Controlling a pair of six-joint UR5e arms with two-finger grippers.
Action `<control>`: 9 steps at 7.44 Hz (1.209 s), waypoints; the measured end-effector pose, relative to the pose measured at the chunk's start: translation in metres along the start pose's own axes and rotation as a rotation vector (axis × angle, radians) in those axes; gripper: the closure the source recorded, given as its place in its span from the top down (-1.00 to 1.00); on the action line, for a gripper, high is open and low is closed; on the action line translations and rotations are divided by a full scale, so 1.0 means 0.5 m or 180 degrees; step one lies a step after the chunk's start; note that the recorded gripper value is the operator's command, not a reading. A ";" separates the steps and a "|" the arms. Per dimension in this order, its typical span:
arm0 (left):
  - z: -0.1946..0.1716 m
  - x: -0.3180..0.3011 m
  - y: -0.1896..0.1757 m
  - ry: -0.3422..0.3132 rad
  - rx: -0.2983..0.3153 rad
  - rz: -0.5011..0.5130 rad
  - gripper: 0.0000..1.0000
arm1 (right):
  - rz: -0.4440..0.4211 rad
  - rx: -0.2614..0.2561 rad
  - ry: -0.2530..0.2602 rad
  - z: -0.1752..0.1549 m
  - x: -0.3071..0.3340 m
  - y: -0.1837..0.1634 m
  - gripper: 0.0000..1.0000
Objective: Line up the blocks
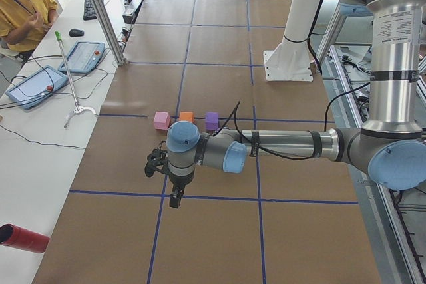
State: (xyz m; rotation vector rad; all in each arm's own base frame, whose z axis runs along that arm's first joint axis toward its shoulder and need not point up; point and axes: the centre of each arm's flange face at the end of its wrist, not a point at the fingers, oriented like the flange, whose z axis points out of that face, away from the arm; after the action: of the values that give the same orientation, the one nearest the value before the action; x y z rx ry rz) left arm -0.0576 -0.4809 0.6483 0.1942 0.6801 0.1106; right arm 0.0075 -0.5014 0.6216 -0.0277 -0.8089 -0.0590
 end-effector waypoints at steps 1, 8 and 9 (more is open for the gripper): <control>-0.001 0.001 -0.001 0.0003 0.0013 0.0013 1.00 | 0.0000 0.0000 0.0000 0.000 0.000 0.000 1.00; -0.011 0.010 -0.008 0.0009 0.0058 0.0054 1.00 | 0.0000 0.0000 0.0000 0.000 0.000 0.000 1.00; -0.011 0.010 -0.009 0.0009 0.0059 0.0055 1.00 | 0.0000 0.0000 0.0000 0.000 0.000 0.000 1.00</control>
State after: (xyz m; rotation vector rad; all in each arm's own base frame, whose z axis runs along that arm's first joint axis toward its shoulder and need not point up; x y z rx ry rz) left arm -0.0569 -0.4835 0.6400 0.2178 0.6824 0.1211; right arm 0.0074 -0.5015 0.6216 -0.0277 -0.8088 -0.0591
